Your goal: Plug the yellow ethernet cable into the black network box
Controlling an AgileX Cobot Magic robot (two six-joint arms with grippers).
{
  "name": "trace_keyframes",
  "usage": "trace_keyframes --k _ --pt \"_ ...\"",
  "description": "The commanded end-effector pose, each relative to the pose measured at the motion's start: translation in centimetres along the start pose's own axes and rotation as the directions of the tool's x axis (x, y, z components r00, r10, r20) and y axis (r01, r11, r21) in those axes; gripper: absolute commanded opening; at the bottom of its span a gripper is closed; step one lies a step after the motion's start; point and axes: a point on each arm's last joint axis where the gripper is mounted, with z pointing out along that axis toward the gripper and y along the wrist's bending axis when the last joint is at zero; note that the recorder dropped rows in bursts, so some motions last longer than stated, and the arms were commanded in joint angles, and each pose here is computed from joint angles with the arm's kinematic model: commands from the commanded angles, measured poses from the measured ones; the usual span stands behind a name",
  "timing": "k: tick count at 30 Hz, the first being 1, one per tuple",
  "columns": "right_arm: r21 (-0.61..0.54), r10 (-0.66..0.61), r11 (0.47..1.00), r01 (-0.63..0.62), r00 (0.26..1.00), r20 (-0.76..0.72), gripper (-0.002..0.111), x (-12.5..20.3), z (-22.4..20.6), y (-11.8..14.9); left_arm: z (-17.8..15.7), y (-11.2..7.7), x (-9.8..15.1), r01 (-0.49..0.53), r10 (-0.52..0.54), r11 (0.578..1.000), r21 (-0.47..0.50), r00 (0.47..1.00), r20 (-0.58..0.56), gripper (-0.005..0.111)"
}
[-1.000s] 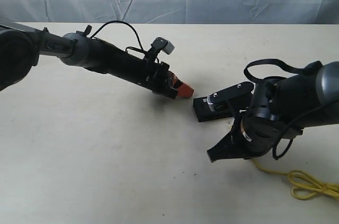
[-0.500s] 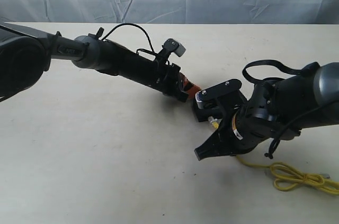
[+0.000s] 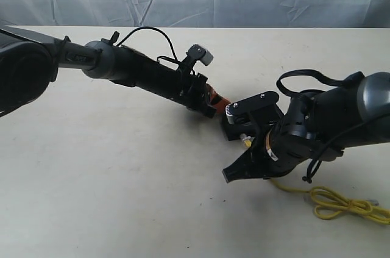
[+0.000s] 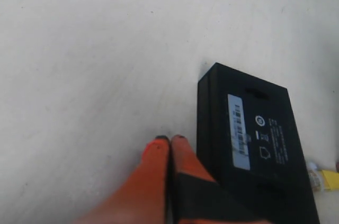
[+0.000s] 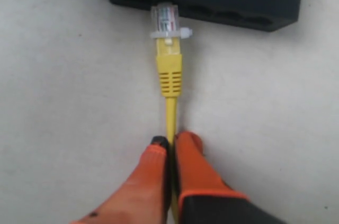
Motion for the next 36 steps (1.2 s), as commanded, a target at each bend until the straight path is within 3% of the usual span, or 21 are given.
trace_keyframes --k 1,7,12,25,36 --pt "0.030 0.037 0.999 -0.035 0.997 -0.066 -0.001 0.7 0.5 -0.2 0.4 -0.1 0.1 -0.010 0.010 1.000 0.006 1.000 -0.010 0.000" --pt "0.080 0.087 0.994 -0.077 0.987 -0.133 -0.001 -1.2 -1.6 -0.4 0.4 -0.2 0.1 -0.010 0.010 1.000 0.010 1.000 -0.009 0.000" --pt "0.054 0.021 0.999 -0.007 0.967 -0.252 -0.001 -2.5 -3.2 0.0 0.4 -0.2 0.1 -0.010 0.010 1.000 0.012 1.000 -0.009 0.000" --pt "-0.002 -0.013 1.000 0.013 0.983 -0.183 -0.001 -3.2 -0.5 0.9 0.4 -0.2 0.2 -0.012 0.012 1.000 0.018 1.000 -0.010 0.000" --pt "0.045 -0.037 0.998 0.045 0.987 -0.158 -0.001 -3.4 -0.4 0.5 0.4 -0.2 0.2 -0.012 0.012 1.000 0.018 1.000 -0.010 0.000"
